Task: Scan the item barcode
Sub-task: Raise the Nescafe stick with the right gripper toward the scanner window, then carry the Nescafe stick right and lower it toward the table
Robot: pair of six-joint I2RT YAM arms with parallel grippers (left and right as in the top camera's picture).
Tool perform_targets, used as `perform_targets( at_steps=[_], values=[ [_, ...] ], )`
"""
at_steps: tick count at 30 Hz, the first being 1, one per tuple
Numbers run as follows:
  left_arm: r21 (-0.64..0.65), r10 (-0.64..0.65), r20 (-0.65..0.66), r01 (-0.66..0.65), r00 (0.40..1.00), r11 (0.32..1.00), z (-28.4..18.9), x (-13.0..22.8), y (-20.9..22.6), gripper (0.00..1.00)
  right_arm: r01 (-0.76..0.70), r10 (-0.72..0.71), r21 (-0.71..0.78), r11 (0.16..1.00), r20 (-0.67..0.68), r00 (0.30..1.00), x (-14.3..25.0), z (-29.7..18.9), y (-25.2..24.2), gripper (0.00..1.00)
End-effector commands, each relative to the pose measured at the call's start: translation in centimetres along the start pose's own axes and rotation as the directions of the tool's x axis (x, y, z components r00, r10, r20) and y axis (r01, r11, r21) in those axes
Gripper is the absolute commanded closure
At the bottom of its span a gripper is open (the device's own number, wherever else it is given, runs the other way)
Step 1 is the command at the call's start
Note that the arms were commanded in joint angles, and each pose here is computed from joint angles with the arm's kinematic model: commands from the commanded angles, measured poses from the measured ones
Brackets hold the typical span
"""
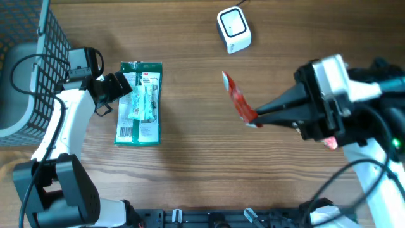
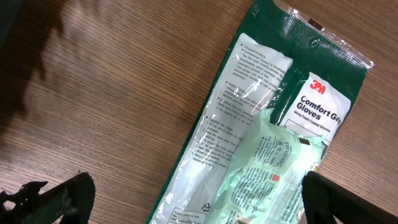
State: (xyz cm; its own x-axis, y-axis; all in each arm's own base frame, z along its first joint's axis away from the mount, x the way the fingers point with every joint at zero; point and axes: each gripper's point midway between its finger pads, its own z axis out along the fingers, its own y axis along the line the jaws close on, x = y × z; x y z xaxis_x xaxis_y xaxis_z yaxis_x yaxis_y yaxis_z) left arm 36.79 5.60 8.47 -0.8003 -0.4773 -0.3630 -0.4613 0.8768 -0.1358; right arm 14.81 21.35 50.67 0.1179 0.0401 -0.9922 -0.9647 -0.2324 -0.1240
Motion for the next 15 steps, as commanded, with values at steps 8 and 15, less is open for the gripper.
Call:
perform_targets(
  at_steps=[8, 15],
  values=[
    [0.017, -0.009, 0.027, 0.008, 1.000, 1.000, -0.8, -0.7, -0.3, 0.00, -0.483, 0.482, -0.064, 0.873, -0.041, 0.875, 16.5, 0.4, -6.3, 0.96],
    [0.017, -0.009, 0.027, 0.008, 1.000, 1.000, -0.8, -0.7, -0.3, 0.00, -0.679, 0.677, -0.078, 0.730, -0.052, 0.734, 24.1, 1.3, -7.1, 0.96]
  ],
)
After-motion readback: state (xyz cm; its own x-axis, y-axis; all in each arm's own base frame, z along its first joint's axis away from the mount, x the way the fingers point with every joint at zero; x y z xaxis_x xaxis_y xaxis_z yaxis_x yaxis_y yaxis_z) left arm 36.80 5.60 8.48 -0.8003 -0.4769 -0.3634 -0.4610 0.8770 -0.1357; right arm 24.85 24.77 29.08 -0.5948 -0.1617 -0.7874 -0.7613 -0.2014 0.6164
